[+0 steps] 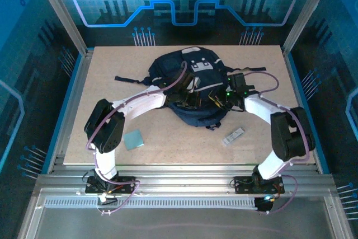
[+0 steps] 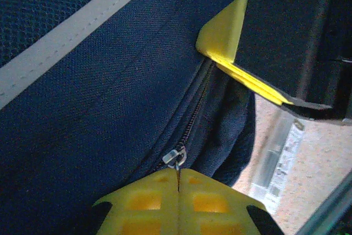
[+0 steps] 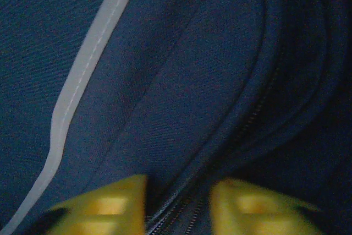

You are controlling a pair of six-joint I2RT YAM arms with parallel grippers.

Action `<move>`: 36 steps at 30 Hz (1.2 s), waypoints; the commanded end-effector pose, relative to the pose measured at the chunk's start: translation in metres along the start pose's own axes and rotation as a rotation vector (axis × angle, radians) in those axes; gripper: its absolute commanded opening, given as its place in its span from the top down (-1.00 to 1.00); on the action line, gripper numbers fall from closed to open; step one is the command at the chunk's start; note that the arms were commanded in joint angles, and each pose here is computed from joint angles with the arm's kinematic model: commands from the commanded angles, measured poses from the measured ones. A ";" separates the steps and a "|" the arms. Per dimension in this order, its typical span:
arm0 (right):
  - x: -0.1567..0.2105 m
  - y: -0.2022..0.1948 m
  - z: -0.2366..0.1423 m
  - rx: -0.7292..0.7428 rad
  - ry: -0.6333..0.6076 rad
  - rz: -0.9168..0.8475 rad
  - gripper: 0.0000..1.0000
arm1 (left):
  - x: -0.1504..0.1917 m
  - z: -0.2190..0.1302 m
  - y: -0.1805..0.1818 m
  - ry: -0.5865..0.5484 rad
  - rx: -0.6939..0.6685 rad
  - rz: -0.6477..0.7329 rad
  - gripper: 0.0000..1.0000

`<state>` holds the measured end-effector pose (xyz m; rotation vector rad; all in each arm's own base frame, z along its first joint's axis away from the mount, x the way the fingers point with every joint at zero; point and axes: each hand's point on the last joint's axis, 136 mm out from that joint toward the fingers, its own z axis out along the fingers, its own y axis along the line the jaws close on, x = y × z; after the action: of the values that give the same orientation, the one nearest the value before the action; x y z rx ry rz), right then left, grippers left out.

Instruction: Pack the student bag

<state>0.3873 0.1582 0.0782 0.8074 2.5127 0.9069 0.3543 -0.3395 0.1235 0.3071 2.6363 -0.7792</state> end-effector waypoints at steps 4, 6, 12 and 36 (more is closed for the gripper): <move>-0.028 0.009 -0.001 -0.012 -0.172 -0.015 1.00 | 0.015 -0.013 0.023 0.032 -0.105 0.102 1.00; -0.033 0.003 -0.008 0.027 -0.207 -0.032 1.00 | 0.018 -0.019 0.046 0.055 -0.172 0.107 1.00; -0.043 -0.003 -0.017 0.088 -0.226 -0.096 1.00 | 0.034 -0.046 0.105 0.160 -0.298 0.140 1.00; -0.010 0.047 -0.019 -0.019 -0.097 -0.158 -0.12 | -0.012 -0.045 0.005 0.009 -0.011 0.127 1.00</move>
<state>0.4062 0.1617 0.1170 0.6302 2.4465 0.7536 0.3616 -0.2728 0.1303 0.4011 2.6742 -0.5398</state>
